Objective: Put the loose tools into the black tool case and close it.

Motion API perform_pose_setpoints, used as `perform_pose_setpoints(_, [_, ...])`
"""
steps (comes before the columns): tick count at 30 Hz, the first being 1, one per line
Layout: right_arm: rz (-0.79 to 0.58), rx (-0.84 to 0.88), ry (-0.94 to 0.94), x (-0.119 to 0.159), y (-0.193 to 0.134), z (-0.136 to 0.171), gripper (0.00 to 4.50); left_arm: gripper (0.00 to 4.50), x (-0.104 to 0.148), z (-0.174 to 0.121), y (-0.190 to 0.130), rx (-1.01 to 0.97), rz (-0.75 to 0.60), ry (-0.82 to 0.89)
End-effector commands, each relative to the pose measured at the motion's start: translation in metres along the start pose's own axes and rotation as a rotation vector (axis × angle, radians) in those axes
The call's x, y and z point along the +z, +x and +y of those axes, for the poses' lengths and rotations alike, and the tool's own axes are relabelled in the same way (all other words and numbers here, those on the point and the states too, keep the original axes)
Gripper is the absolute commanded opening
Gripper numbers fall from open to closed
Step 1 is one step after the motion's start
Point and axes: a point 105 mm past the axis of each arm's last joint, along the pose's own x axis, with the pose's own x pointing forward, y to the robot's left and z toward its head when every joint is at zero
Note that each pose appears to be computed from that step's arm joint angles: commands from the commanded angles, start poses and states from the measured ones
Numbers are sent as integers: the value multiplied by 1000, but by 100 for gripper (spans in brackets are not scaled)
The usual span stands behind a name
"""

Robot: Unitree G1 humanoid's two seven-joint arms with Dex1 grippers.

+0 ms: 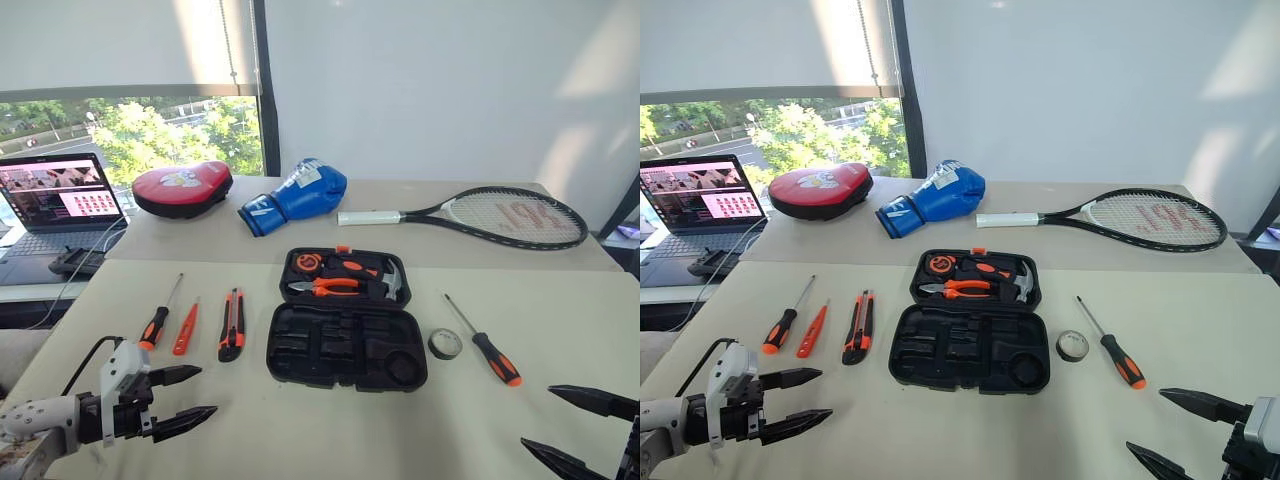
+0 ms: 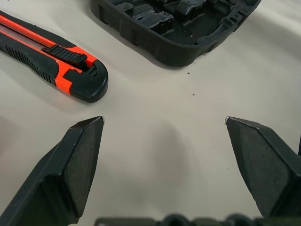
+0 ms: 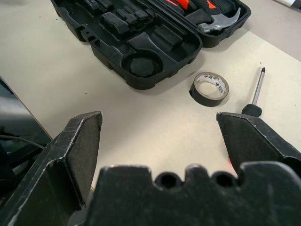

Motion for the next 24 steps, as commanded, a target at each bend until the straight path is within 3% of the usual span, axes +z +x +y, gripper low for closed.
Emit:
perform_pose_setpoints(1, [-95, 14, -73, 18, 16, 2, 450, 445, 19, 15, 0, 128, -78, 25])
perform_pose_setpoints(4, [-304, 58, -122, 58, 47, 12, 450, 445, 47, 50, -5, 414, -226, -44])
perform_pose_setpoints(6, [-385, 143, -105, 78, 59, 22, 450, 445, 52, 69, -10, 565, -209, -50])
perform_pose_setpoints(10, [-411, 301, -129, 97, 70, 36, 450, 445, 52, 104, -28, 765, -101, -194])
perform_pose_setpoints(12, [-416, 349, -134, 103, 72, 39, 450, 445, 50, 114, -34, 819, -8, -171])
perform_pose_setpoints(18, [-417, 367, -171, 111, 75, 36, 450, 445, 27, 134, -33, 885, 174, -285])
perform_pose_setpoints(21, [-409, 357, -177, 109, 74, 35, 450, 377, 17, 130, -29, 856, 205, -322])
perform_pose_setpoints(24, [-402, 343, -182, 108, 73, 34, 450, 266, 14, 129, -27, 841, 200, -330])
